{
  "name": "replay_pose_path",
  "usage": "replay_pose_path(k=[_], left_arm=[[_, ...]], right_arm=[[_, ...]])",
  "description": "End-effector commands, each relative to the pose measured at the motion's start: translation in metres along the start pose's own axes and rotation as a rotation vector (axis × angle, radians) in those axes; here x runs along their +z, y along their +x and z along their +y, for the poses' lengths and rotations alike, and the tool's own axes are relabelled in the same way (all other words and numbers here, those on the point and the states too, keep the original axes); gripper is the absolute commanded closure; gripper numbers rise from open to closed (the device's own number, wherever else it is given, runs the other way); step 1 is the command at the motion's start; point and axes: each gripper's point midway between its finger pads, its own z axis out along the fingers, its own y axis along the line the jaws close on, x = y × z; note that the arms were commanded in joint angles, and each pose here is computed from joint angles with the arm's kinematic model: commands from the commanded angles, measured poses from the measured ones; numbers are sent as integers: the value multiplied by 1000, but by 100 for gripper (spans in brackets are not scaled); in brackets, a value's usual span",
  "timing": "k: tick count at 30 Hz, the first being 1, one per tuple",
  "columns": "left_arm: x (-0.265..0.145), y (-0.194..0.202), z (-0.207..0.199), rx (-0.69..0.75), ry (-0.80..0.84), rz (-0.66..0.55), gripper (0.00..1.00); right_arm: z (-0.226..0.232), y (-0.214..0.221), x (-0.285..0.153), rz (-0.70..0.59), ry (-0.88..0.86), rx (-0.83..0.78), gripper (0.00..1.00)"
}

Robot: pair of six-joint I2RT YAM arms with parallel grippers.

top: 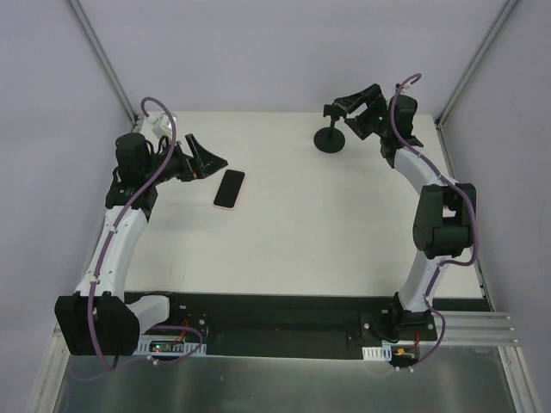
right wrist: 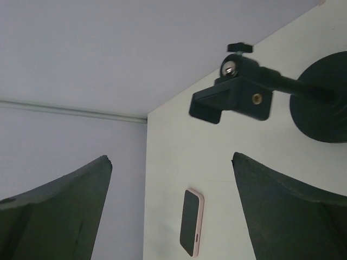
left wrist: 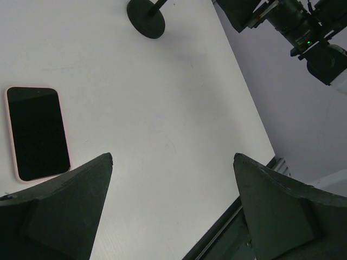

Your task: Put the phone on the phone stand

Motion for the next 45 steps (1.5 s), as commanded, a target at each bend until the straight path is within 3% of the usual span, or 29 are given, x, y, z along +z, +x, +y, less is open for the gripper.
replay_pose_path(k=[1, 12, 20, 41, 45], left_arm=[[-3, -15, -9, 5, 58, -33, 9], [-2, -14, -5, -33, 73, -25, 9], [-2, -13, -6, -41, 78, -21, 9], [1, -10, -2, -54, 78, -11, 9], [4, -8, 1, -71, 78, 0, 10]], right_arm=[[5, -38, 3, -78, -38, 28, 4], [-25, -33, 33, -20, 8, 128, 2], [-28, -28, 42, -12, -4, 150, 25], [-32, -30, 55, -26, -27, 200, 34], [-31, -28, 58, -19, -38, 215, 41]])
